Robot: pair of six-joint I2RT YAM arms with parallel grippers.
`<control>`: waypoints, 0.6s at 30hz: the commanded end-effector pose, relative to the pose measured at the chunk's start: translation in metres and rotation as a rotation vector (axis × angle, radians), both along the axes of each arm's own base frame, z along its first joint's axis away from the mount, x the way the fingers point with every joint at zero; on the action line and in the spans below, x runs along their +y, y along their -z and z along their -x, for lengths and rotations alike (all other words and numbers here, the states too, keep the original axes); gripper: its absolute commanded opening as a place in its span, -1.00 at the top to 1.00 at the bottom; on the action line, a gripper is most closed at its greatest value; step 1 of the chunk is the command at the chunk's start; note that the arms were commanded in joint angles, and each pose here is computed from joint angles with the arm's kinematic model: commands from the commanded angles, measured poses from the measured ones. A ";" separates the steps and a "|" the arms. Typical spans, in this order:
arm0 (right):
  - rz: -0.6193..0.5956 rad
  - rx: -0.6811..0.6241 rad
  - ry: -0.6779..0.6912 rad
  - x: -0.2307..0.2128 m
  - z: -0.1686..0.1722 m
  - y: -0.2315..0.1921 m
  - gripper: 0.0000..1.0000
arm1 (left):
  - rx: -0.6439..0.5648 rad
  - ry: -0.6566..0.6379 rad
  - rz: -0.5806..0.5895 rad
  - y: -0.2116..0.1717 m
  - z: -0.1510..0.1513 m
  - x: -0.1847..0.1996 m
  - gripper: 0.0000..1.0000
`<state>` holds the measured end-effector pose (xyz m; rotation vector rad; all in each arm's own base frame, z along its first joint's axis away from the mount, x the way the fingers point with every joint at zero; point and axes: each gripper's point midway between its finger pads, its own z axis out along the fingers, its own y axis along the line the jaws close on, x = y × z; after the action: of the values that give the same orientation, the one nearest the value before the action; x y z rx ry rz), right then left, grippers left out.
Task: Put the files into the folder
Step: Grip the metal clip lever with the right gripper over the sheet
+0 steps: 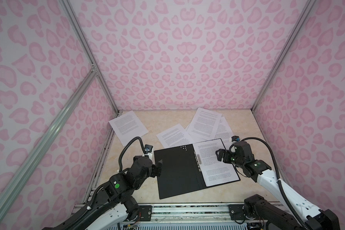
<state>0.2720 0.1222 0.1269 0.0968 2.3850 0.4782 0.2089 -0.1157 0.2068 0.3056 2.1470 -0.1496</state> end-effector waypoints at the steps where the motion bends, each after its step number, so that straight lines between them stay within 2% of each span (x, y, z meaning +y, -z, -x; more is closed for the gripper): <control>1: -0.051 0.026 -0.080 0.032 0.008 0.008 -0.68 | 0.009 0.017 0.008 0.001 0.001 -0.003 -0.94; 4: -0.041 0.079 -0.151 0.056 0.014 0.029 -0.52 | 0.015 0.019 0.006 0.002 0.001 -0.004 -0.94; 8: 0.001 0.131 -0.230 0.082 0.017 0.048 -0.43 | 0.022 0.025 0.004 0.003 0.001 -0.006 -0.94; 10: 0.015 0.176 -0.251 0.089 0.017 0.056 -0.37 | 0.026 0.027 0.002 0.005 0.001 -0.006 -0.94; 14: 0.016 0.218 -0.269 0.099 0.012 0.068 -0.07 | 0.035 0.036 0.005 0.006 0.002 -0.008 -0.94; 18: 0.018 0.245 -0.269 0.105 0.009 0.079 0.06 | 0.040 0.040 0.001 0.007 0.002 -0.009 -0.94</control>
<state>0.2585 0.2200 0.0483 -0.1892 2.6654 0.5700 0.2074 -0.1236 0.1992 0.3402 2.1810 -0.1743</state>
